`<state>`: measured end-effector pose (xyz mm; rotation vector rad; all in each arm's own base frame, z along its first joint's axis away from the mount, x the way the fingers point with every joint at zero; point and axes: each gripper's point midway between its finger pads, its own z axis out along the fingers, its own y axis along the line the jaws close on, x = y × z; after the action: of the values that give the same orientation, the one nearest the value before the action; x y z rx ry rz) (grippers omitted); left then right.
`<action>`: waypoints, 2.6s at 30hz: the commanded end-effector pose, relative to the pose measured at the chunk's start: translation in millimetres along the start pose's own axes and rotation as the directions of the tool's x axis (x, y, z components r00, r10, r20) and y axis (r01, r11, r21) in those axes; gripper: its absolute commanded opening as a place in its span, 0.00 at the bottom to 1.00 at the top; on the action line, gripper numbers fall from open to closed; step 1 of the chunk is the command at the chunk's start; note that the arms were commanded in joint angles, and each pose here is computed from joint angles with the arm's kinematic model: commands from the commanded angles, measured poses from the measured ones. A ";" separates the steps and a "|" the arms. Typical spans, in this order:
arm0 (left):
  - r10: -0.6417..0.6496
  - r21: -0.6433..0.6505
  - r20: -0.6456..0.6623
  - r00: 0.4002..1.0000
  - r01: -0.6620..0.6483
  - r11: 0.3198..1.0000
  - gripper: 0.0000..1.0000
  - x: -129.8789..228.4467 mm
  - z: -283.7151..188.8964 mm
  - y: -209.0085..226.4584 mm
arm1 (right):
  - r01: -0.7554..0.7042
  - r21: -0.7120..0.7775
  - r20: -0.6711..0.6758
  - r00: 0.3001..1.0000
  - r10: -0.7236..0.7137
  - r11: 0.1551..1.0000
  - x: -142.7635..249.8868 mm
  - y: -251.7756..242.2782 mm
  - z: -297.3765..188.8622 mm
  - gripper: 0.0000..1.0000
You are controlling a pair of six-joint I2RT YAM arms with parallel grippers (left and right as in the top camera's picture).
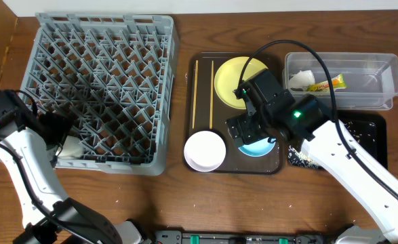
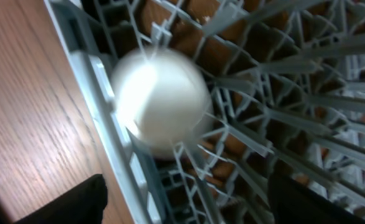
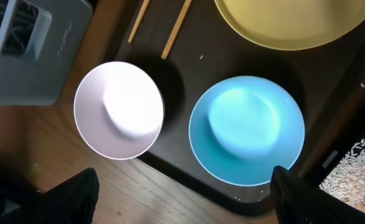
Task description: Sort waste into correct bins and load items into the dishwasher
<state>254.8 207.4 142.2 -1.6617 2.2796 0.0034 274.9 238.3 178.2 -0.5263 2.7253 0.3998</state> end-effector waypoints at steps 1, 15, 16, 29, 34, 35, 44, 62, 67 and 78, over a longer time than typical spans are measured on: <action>0.014 0.092 0.027 1.000 -0.016 0.996 0.86 -4.2 -25.9 -14.6 | 0.018 0.014 -0.014 1.000 -0.017 1.000 3.6 -0.1 5.4 0.86; 0.684 0.501 0.247 0.687 -0.695 0.517 0.87 133.3 -149.8 -101.7 | -0.169 0.075 0.135 0.978 0.158 0.983 -29.0 -18.8 2.4 0.89; 0.725 0.509 0.274 0.632 -0.735 0.448 0.87 149.4 -157.4 -104.7 | -0.178 0.076 0.138 0.976 0.166 0.981 -30.3 -21.2 2.0 0.89; 0.857 0.420 0.317 0.405 -0.871 0.256 0.99 205.5 -172.8 -89.6 | -0.244 0.133 0.190 0.958 0.216 0.961 -41.7 -53.1 -2.9 0.99; 0.858 0.420 0.316 0.405 -0.871 0.256 0.98 205.6 -172.5 -89.6 | -0.227 0.123 0.180 0.962 0.203 0.966 -39.5 -45.7 -1.7 0.99; 0.858 0.420 0.316 0.405 -0.871 0.256 0.98 205.6 -172.5 -89.6 | -0.224 0.122 0.179 0.963 0.201 0.967 -39.2 -44.6 -1.6 0.99; 0.858 0.420 0.316 0.405 -0.871 0.256 0.98 205.6 -172.5 -89.6 | -0.234 0.258 0.201 0.962 0.185 0.938 -32.8 -74.1 -14.6 0.99; 0.858 0.420 0.316 0.405 -0.871 0.256 0.98 205.6 -172.5 -89.6 | -0.225 0.295 0.697 0.715 -0.048 0.928 -14.0 -141.4 -191.6 0.99; 0.858 0.420 0.317 0.405 -0.871 0.256 0.98 205.5 -172.6 -89.6 | -0.333 0.298 0.793 0.608 -0.038 0.894 35.6 -172.5 -183.6 0.99; 0.858 0.420 0.317 0.405 -0.871 0.256 0.98 205.5 -172.6 -89.6 | -0.394 0.289 0.872 0.485 -0.070 0.872 107.5 -189.6 -137.8 0.99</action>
<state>237.2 -45.9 265.6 0.0331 2.5336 -0.3479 222.1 -8.8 240.1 0.1222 1.7429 0.0098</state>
